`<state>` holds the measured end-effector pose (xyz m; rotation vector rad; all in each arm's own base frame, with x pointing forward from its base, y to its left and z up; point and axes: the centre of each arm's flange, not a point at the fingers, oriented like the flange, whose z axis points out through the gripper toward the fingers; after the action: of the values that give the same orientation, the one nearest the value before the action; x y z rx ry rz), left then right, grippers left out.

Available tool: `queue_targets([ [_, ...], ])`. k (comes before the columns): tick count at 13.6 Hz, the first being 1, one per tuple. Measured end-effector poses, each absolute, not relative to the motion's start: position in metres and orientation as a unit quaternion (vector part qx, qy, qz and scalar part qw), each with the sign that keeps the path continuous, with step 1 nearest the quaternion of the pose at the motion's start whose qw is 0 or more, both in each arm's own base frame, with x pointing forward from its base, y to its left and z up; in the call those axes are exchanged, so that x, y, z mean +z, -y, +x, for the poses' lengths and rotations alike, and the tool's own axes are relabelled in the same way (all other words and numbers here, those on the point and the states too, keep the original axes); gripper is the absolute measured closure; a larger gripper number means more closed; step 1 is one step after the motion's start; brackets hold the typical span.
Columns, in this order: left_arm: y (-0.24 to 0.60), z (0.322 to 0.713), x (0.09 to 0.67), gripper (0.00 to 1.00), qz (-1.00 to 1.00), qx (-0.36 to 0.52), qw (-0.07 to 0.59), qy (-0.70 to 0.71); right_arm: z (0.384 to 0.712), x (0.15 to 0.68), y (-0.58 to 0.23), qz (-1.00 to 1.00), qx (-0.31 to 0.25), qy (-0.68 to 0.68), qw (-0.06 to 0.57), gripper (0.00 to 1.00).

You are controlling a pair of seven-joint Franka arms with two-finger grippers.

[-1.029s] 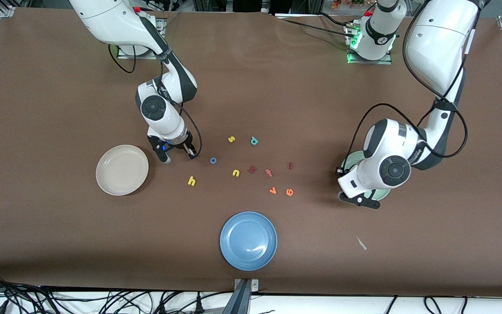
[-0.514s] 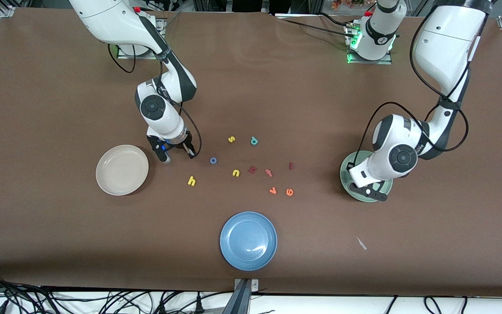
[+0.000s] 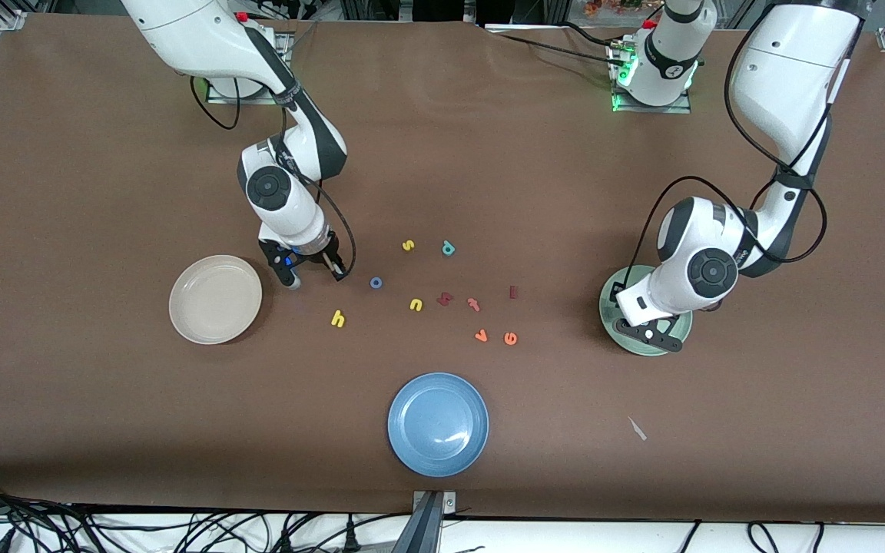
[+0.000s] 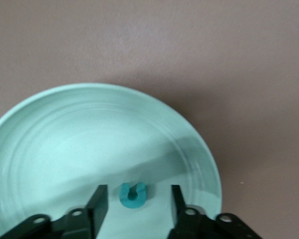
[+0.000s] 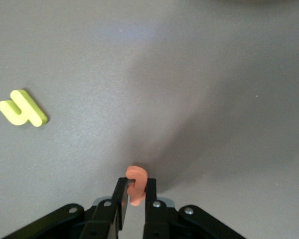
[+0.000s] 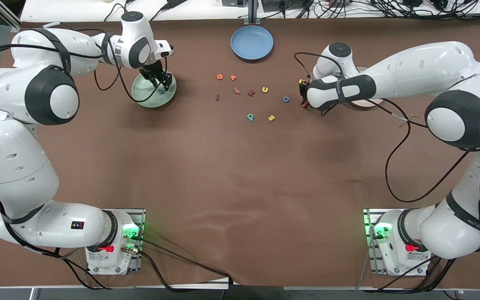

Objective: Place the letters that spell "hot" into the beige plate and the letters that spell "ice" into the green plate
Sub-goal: 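Drop the orange 2 on the beige plate while the left gripper reaches orange e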

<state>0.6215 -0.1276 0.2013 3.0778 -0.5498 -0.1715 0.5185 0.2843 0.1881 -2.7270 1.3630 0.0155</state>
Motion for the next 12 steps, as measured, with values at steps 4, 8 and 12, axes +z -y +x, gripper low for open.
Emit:
queue_targets([
  [4, 0.15, 0.635, 0.235, 0.0, 0.982, -0.027, 0.013, 0.188, 0.529, 0.232, -0.278, -0.943, 0.023, -0.331, 0.017, 0.82],
  [8, 0.191, 0.651, 0.267, 0.0, 0.978, 0.005, 0.025, 0.208, 0.55, 0.275, -0.201, -0.989, 0.04, -0.139, -0.013, 0.82],
  [12, 0.249, 0.656, 0.263, 0.0, 0.976, 0.017, 0.035, 0.215, 0.571, 0.279, -0.114, -0.999, 0.045, 0.009, -0.023, 0.82],
])
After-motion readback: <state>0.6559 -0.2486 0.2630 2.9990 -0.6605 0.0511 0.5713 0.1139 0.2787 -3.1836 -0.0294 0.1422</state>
